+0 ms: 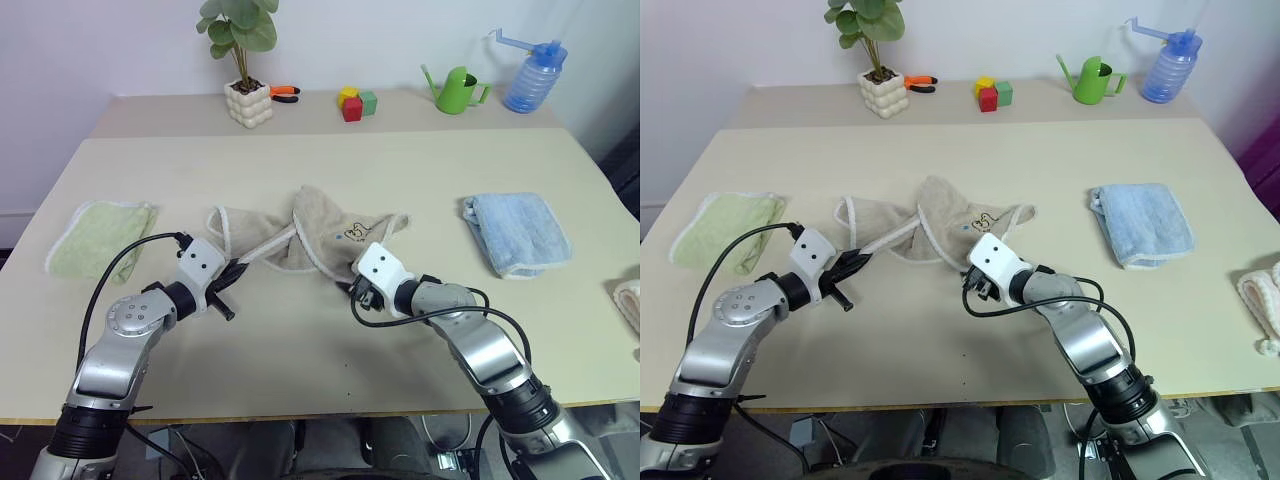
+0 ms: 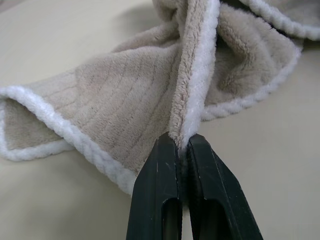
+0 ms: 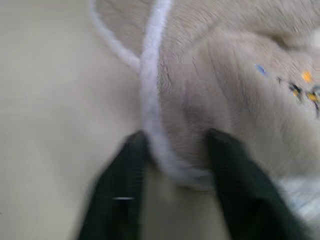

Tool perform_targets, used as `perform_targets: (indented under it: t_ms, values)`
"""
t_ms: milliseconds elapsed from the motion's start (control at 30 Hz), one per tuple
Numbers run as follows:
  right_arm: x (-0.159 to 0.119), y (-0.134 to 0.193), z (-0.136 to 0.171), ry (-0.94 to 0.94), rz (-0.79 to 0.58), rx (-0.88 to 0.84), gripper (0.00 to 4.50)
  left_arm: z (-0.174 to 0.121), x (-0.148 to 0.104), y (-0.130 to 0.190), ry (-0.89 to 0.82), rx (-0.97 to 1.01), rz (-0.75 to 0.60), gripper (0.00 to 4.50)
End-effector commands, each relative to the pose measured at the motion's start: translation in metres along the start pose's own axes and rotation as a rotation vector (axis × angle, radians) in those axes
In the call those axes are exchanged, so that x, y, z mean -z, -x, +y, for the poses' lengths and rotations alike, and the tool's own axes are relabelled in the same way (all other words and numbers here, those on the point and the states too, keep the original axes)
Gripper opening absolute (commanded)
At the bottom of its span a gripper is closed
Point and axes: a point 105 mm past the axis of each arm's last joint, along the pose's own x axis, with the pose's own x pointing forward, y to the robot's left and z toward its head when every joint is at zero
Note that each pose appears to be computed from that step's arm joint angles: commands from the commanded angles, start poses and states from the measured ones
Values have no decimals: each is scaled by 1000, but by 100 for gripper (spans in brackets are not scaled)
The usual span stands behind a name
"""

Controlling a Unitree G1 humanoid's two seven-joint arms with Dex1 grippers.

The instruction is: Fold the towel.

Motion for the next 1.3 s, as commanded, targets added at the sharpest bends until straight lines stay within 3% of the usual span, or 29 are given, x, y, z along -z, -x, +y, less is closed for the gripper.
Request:
perform_targets:
  t_ms: [33,333,433,600,733,800,900,1000,1133,1300]
  values:
    - [4,3,-12,-39,23,46,12,7,-10,4,-29,-19,-33,16]
    - [-19,23,-20,98,-87,-1,12,17,-15,11,-38,-56,-51,16]
    - [-31,38,-63,158,-112,135,12,43,-30,17,-47,-136,-100,16]
    - [-64,64,-145,295,-155,411,12,110,-81,18,-66,-395,-261,16]
    - [-123,97,-203,409,-285,647,12,178,-152,30,-128,-672,-436,16]
    - [-146,110,-216,444,-349,709,12,192,-177,39,-156,-725,-505,16]
    - [-175,129,-225,473,-444,778,12,204,-196,51,-191,-765,-551,16]
    - [-183,135,-222,457,-495,753,12,205,-194,57,-205,-739,-546,16]
    - [-163,123,-194,466,-484,573,12,186,-150,58,-217,-605,-426,16]
    - [-98,113,-140,372,-331,217,12,129,-80,68,-189,-352,-199,16]
